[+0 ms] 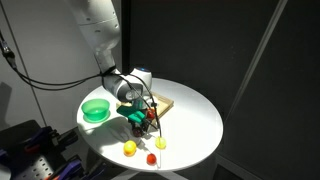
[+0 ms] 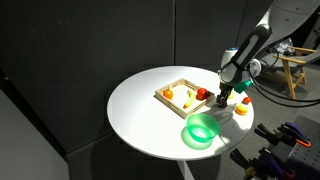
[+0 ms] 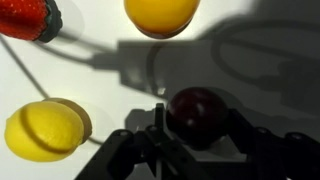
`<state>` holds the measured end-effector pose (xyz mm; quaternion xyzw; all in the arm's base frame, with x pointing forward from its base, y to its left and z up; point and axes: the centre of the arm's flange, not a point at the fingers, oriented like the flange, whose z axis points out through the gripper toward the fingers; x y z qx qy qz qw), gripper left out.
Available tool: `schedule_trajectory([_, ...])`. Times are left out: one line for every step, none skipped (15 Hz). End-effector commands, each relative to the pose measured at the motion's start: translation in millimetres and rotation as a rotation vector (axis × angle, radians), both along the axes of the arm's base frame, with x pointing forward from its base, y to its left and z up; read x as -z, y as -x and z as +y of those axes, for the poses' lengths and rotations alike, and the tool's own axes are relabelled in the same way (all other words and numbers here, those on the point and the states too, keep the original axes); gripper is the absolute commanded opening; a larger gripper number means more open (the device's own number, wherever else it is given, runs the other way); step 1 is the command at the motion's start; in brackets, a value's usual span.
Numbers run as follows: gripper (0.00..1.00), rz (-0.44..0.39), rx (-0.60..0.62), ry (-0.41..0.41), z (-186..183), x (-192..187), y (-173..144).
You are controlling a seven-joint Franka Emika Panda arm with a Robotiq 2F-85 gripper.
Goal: Put the plum in the green bowl
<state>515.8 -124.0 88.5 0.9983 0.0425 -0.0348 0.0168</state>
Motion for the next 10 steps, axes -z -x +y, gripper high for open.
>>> schedule_trajectory([0.36,-0.008,-0.005,0.006,-3.4,-2.2,-6.1])
schedule_trajectory([0.35,-0.01,-0.004,0.008,-3.3,-4.8,-6.3])
schedule_trajectory([0.35,-0.007,-0.002,0.01,-3.3,-8.6,-5.7])
schedule_trajectory([0.35,-0.006,-0.001,0.01,-3.5,-11.8,-5.7])
schedule_trajectory([0.35,-0.008,-0.001,0.01,-3.8,-15.4,-5.4])
schedule_trajectory([0.35,-0.008,0.001,0.008,-4.2,-21.6,-4.7])
schedule_trajectory([0.35,-0.009,0.003,0.013,-4.4,-25.7,-4.7])
schedule_trajectory([0.35,-0.008,0.004,0.016,-4.8,-31.1,-4.6])
schedule_trajectory([0.35,-0.004,0.007,0.02,-5.4,-35.4,-5.0])
schedule_trajectory([0.35,-0.001,0.006,0.023,-5.8,-41.9,-5.3])
